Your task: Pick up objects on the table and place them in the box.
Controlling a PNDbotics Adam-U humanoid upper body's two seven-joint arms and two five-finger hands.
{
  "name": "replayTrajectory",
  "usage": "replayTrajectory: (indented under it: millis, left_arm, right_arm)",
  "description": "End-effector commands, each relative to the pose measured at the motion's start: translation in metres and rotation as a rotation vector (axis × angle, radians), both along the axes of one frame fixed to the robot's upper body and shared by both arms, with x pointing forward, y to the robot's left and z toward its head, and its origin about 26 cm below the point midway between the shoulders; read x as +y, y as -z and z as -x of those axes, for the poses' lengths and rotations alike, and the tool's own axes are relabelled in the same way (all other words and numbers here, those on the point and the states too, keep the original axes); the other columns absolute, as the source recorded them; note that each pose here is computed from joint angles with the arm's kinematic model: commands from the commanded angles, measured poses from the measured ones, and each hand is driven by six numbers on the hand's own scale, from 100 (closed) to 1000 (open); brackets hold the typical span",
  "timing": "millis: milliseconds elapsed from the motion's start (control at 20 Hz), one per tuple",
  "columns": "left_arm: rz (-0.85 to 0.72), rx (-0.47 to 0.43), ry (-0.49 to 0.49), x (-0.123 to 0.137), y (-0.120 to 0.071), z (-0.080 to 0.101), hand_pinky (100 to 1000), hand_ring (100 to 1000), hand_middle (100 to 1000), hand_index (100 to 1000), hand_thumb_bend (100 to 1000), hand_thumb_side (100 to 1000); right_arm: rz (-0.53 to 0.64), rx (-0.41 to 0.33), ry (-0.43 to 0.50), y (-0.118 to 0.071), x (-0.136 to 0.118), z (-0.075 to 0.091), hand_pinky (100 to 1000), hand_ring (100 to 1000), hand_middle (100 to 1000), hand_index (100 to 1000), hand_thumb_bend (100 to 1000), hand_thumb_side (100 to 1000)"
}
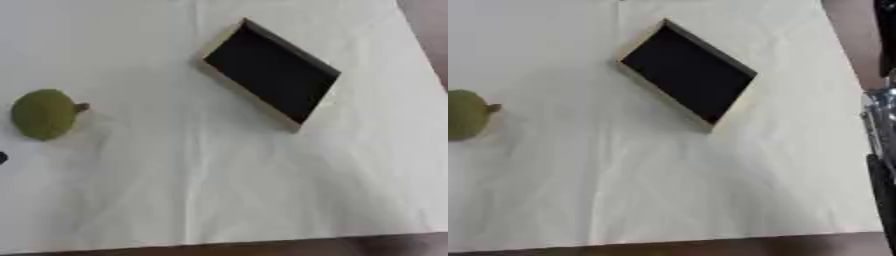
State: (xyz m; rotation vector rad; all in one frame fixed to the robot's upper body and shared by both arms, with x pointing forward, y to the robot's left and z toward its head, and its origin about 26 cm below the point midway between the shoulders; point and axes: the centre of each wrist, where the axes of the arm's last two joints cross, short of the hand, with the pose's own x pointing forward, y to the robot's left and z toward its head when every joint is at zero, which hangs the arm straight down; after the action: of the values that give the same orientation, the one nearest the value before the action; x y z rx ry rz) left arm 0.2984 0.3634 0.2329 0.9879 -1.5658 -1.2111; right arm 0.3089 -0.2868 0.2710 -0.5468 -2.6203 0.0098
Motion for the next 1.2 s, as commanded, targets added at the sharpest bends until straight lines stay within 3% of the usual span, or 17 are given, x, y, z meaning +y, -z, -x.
replayTrajectory:
  millis: [50, 450, 850, 1200]
  left_arm:
    - [0.0, 0.034, -0.004, 0.006, -0.009, -0.008, 955, 951, 890, 943, 528, 100]
    - [0.093, 0.134, 0.029, 0.007, -0.01, -0.04, 949, 951, 889, 944, 458, 115]
    - [0.07, 0.197, 0.095, -0.004, -0.008, -0.058, 952, 952, 888, 946, 471, 127]
    - [0.004, 0.246, 0.087, -0.008, 0.001, -0.072, 956, 951, 877, 937, 499, 100]
  right_arm:
    - [0.019, -0.031, -0.011, -0.009, 0.001, 0.005, 842, 705, 633, 726, 100, 635]
    - [0.017, -0.032, -0.03, -0.009, 0.004, 0.004, 842, 705, 632, 726, 100, 633]
    - [0.017, -0.025, -0.04, -0.008, 0.005, 0.004, 843, 706, 632, 726, 100, 639]
    - [0.014, -0.021, -0.043, -0.007, 0.006, 0.004, 843, 706, 632, 726, 100, 643]
